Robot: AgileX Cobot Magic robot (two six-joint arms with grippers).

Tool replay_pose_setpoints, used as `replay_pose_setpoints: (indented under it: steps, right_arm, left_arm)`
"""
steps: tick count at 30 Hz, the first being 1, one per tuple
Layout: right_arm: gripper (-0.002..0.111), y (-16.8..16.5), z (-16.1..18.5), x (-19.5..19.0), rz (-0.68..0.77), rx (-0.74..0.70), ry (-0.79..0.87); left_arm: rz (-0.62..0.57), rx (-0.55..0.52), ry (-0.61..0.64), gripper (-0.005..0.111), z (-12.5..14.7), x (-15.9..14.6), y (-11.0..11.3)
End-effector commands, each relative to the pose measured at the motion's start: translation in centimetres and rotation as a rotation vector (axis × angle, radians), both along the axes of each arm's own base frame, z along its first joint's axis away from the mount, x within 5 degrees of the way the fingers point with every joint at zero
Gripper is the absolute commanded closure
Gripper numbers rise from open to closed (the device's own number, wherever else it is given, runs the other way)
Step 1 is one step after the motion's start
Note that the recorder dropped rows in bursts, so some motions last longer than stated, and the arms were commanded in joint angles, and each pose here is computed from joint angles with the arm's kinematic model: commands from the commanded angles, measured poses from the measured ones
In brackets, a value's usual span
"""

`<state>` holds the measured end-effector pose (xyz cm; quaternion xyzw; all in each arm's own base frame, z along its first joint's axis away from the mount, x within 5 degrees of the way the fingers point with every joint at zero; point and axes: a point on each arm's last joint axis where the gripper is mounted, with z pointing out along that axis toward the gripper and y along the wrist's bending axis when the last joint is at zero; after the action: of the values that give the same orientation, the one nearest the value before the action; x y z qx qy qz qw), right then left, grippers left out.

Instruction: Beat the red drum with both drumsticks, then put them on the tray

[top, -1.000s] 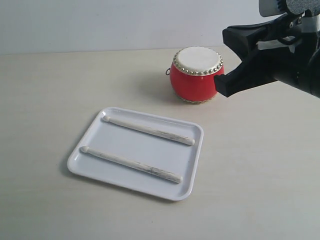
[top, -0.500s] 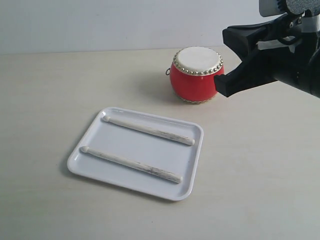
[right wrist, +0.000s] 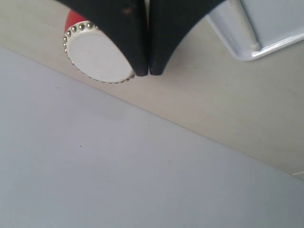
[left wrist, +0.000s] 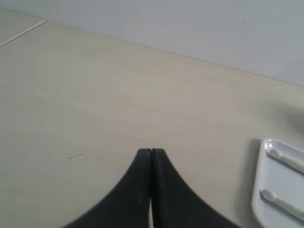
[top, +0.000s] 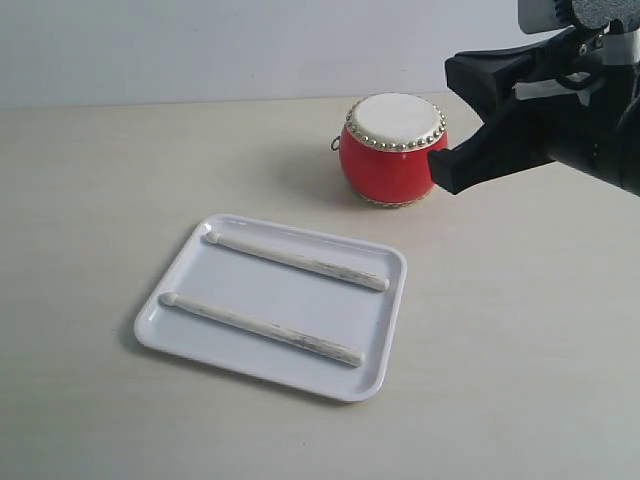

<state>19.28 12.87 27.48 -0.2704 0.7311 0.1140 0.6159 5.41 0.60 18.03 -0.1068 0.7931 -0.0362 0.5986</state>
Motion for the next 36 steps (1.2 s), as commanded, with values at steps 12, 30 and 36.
replay_pose_setpoints:
  steps: [12, 30, 36]
  right_arm:
    - [0.108, -1.4, 0.6, -0.8, -0.053, 0.11, 0.107]
    - [0.108, -11.9, 5.6, -12.1, -0.423, 0.182, -0.184]
    - [0.108, -12.2, 3.7, -12.6, -0.46, 0.178, -0.145]
  left_arm:
    - [0.005, -0.008, -0.006, 0.107, 0.0, 0.0, 0.0]
    - [0.005, -0.008, -0.006, 0.107, 0.0, 0.0, 0.0]
    - [0.005, -0.008, -0.006, 0.107, 0.0, 0.0, 0.0]
